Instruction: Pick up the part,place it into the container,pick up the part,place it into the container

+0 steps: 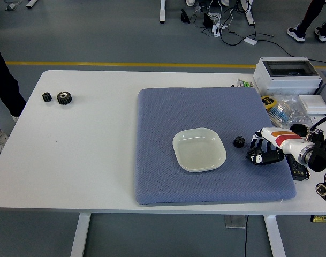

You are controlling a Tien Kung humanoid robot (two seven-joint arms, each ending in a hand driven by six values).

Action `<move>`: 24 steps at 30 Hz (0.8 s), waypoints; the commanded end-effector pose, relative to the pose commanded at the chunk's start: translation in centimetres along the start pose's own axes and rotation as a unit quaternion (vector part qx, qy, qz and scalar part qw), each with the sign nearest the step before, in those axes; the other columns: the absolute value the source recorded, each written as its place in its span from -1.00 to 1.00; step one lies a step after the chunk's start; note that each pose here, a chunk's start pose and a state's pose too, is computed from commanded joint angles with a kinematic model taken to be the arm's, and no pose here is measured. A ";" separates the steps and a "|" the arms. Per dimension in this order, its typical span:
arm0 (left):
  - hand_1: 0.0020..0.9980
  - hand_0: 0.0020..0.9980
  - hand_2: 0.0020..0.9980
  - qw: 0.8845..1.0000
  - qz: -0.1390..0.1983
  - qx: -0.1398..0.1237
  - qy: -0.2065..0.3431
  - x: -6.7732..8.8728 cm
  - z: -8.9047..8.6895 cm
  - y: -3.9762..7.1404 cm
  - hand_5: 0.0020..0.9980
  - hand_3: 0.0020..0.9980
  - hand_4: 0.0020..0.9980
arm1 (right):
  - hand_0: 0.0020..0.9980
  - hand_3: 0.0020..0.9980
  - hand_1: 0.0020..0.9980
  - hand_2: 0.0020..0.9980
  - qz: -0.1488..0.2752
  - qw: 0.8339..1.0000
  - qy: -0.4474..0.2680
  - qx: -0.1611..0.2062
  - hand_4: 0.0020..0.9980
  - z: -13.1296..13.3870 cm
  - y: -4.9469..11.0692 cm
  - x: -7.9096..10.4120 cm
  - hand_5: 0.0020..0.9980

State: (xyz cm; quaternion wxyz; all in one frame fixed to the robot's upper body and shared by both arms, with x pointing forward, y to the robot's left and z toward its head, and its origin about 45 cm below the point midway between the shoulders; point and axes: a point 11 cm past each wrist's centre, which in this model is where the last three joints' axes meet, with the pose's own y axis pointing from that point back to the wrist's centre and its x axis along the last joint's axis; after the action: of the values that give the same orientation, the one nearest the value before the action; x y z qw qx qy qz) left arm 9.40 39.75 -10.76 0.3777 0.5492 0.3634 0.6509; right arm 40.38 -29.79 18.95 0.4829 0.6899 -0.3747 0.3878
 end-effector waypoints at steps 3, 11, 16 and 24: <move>0.30 0.36 0.33 1.000 0.000 -0.001 0.000 0.0 0.1 0.0 0.27 0.15 0.35 | -0.64 0.01 -0.40 -0.01 0.001 1.000 -0.001 0.003 0.44 -0.2 0.0 0.1 -0.24; 0.30 0.36 0.33 1.000 0.000 -0.002 0.003 0.0 0.2 0.0 0.27 0.15 0.35 | -0.66 0.02 -0.38 -0.01 0.004 1.000 -0.001 -0.002 0.45 0.1 0.0 0.2 -0.24; 0.30 0.36 0.33 1.000 0.000 -0.002 0.002 0.0 0.3 0.0 0.27 0.15 0.35 | -0.66 0.02 -0.38 -0.01 0.022 1.000 0.005 -0.001 0.45 -0.1 0.3 1.2 -0.24; 0.30 0.36 0.33 1.000 -0.001 -0.002 0.001 0.0 0.2 0.0 0.27 0.15 0.35 | -0.25 0.41 0.06 0.34 0.018 1.000 0.012 -0.008 1.00 -0.6 1.3 2.6 0.00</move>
State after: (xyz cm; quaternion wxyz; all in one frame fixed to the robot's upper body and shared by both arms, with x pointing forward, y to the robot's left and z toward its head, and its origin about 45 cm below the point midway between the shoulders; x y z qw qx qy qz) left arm 9.63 39.74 -10.72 0.3787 0.5473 0.3629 0.6522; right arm 40.17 -29.94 21.91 0.4859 0.6745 -0.3847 0.4011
